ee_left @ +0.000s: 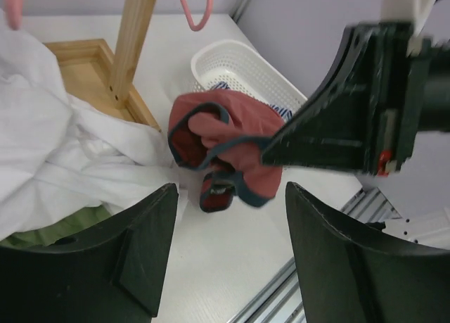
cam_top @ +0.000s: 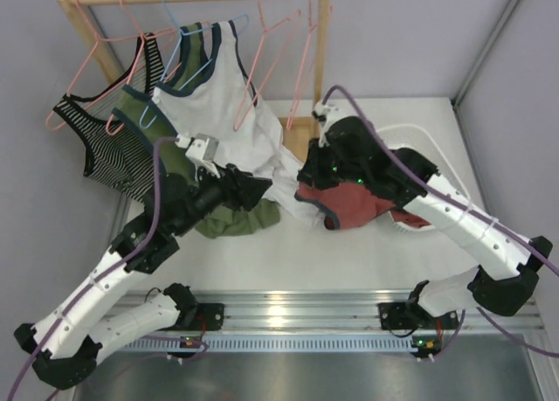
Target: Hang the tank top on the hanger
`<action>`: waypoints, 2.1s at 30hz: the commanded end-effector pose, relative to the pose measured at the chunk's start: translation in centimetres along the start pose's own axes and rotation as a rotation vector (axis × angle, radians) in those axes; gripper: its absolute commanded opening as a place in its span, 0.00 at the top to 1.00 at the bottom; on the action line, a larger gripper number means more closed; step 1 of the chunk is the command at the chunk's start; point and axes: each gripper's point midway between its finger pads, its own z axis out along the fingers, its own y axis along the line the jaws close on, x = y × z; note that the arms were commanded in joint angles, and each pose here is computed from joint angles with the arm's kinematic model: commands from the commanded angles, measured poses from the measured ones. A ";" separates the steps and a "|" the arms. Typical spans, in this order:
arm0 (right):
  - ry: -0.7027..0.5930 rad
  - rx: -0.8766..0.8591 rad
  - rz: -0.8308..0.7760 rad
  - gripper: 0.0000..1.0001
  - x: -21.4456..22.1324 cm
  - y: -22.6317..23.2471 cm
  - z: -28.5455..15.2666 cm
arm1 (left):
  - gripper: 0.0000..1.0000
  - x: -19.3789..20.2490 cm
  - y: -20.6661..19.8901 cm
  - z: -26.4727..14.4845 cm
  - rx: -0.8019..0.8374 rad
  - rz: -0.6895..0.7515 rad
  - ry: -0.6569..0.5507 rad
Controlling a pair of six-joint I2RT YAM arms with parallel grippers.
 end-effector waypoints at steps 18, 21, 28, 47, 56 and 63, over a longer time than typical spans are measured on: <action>0.123 -0.006 -0.246 0.71 9.2 5.0 7.9 | 0.33 0.3 5.1 -4.2 -0.264 -0.017 -0.057; 0.132 0.060 -0.222 0.60 9.5 2.9 9.2 | 0.33 3.2 7.3 -3.6 -0.353 -0.035 0.021; 0.084 0.212 -0.145 0.33 9.5 -0.9 6.6 | 0.35 11.6 10.5 -2.5 -0.462 -0.130 0.235; 0.274 0.433 0.273 0.65 27.4 -12.6 -1.0 | 0.32 27.0 10.0 0.7 -0.335 -0.141 0.648; 0.292 0.456 0.312 0.50 30.3 -13.1 0.4 | 0.33 28.9 11.4 1.6 -0.399 -0.085 0.687; 0.219 0.480 0.310 0.48 29.5 -13.4 2.0 | 0.77 28.9 11.7 1.8 -0.415 -0.069 0.687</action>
